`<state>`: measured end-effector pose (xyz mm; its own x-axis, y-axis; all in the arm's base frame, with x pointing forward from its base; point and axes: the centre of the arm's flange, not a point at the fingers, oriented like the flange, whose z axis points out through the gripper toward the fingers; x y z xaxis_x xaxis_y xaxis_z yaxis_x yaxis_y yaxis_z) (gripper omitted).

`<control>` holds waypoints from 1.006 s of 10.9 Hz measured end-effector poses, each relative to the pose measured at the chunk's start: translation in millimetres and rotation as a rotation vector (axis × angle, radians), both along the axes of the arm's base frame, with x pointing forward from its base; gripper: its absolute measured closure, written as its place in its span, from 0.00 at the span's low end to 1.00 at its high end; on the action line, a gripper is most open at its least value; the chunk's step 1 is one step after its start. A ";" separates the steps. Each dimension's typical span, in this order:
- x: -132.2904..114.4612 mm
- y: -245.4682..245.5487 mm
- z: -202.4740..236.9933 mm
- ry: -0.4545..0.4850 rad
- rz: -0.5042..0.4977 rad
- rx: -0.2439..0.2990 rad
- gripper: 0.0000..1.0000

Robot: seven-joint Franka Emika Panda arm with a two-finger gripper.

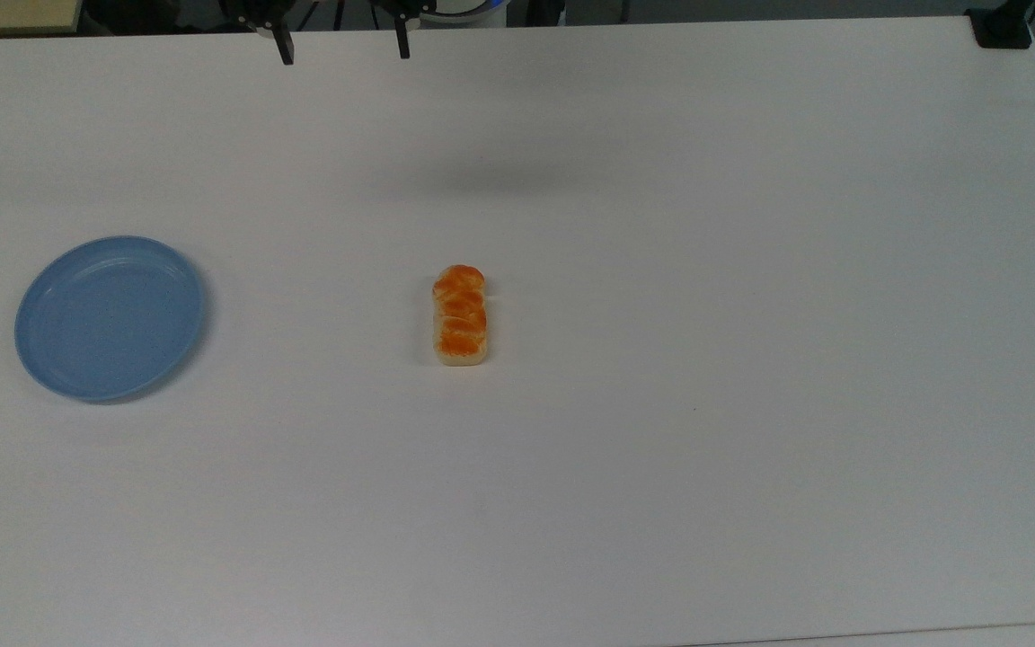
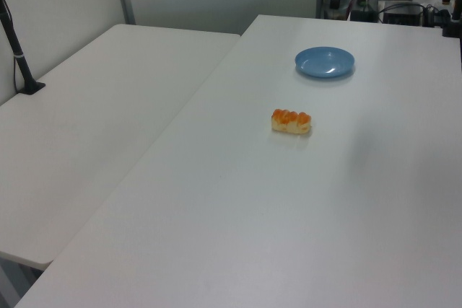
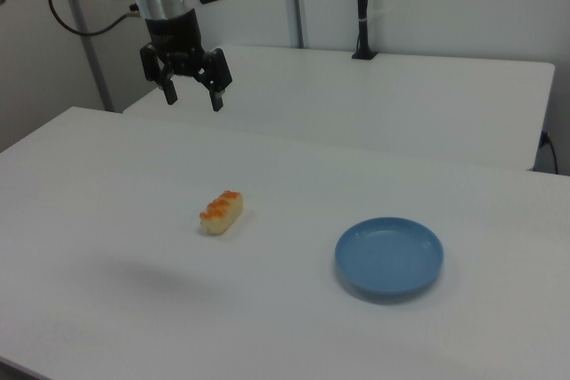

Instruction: Put the bread on a plate

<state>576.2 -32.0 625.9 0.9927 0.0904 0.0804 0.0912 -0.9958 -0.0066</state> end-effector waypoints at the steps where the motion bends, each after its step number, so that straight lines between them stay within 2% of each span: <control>1: 0.1 1.1 -1.2 0.002 0.002 0.000 0.00; 7: 0.9 1.4 -10.7 0.021 -0.001 0.001 0.00; 9: 17.8 11.3 -39.0 0.015 -0.034 0.004 0.00; 11: 41.3 33.5 -86.0 0.003 -0.042 0.006 0.00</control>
